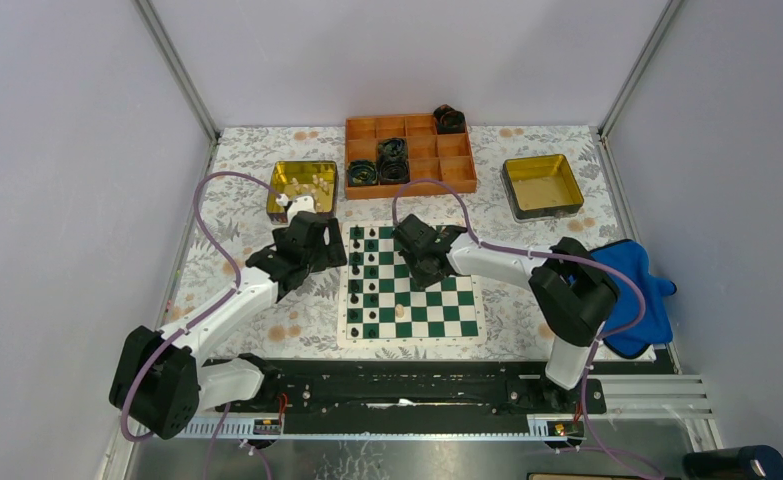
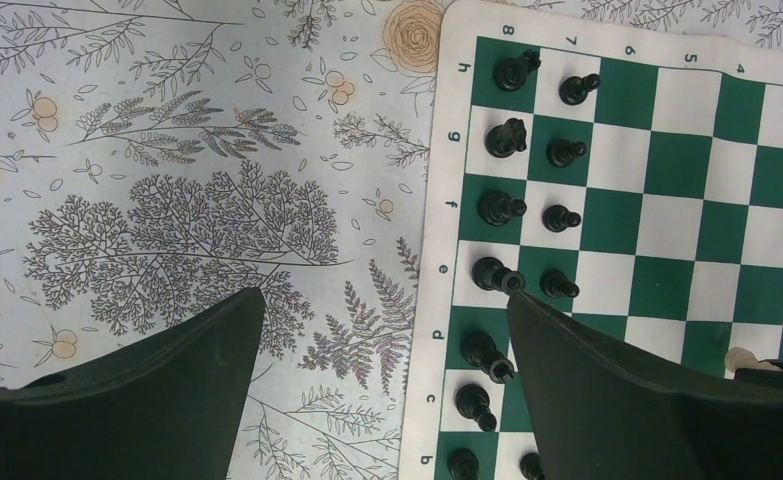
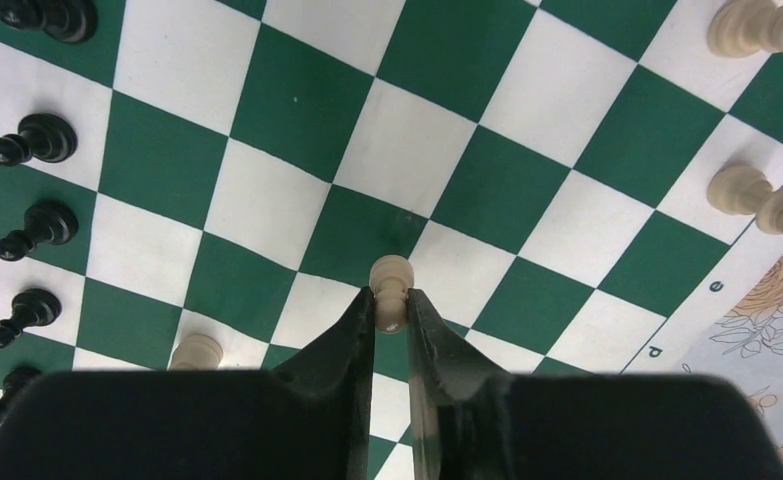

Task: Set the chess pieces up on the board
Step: Pick up the chess piece from the chessboard.

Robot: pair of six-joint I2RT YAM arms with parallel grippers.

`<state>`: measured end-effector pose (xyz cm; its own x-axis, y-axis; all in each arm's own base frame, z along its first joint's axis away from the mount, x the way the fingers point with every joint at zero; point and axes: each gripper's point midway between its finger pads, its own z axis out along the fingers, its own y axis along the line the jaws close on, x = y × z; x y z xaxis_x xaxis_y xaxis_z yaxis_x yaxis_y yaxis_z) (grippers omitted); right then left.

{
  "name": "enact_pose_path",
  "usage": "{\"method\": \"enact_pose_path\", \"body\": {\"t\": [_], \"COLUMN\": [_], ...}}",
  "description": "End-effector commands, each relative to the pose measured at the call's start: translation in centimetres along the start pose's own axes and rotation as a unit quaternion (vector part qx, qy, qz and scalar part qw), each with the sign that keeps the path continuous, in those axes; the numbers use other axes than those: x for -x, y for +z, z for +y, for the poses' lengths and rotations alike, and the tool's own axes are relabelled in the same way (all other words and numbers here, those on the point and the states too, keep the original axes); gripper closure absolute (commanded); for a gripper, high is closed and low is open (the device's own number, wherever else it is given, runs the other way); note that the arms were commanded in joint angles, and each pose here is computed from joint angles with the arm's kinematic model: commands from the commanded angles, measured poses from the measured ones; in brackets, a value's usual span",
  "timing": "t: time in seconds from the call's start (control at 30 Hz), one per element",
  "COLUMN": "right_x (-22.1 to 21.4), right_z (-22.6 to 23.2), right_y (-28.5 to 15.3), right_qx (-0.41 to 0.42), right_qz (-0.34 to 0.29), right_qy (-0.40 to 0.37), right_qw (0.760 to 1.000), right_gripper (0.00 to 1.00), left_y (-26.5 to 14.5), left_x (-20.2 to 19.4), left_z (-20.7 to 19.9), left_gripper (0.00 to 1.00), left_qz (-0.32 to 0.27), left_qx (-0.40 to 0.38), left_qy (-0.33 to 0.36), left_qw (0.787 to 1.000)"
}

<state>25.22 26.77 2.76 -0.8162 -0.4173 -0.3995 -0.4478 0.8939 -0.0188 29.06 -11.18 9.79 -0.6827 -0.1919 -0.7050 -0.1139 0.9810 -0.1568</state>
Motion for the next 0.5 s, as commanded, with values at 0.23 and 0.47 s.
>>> {"method": "enact_pose_path", "body": {"t": [0.23, 0.47], "right_x": [4.0, 5.3], "right_z": [-2.1, -5.1], "right_y": [-2.2, -1.5], "right_qx": [-0.032, -0.053], "right_qz": [-0.057, -0.056], "right_qy": [0.026, 0.059], "right_qw": [0.998, 0.995], "right_gripper": [0.85, 0.84], "left_y": [0.0, 0.1], "left_x": [1.0, 1.0], "left_z": [-0.5, -0.5], "left_gripper": [0.01, 0.01], "left_qz": [-0.019, -0.018], "left_qx": [-0.003, -0.002], "left_qy": [0.002, 0.002], "left_qw": [1.0, 1.0]}}
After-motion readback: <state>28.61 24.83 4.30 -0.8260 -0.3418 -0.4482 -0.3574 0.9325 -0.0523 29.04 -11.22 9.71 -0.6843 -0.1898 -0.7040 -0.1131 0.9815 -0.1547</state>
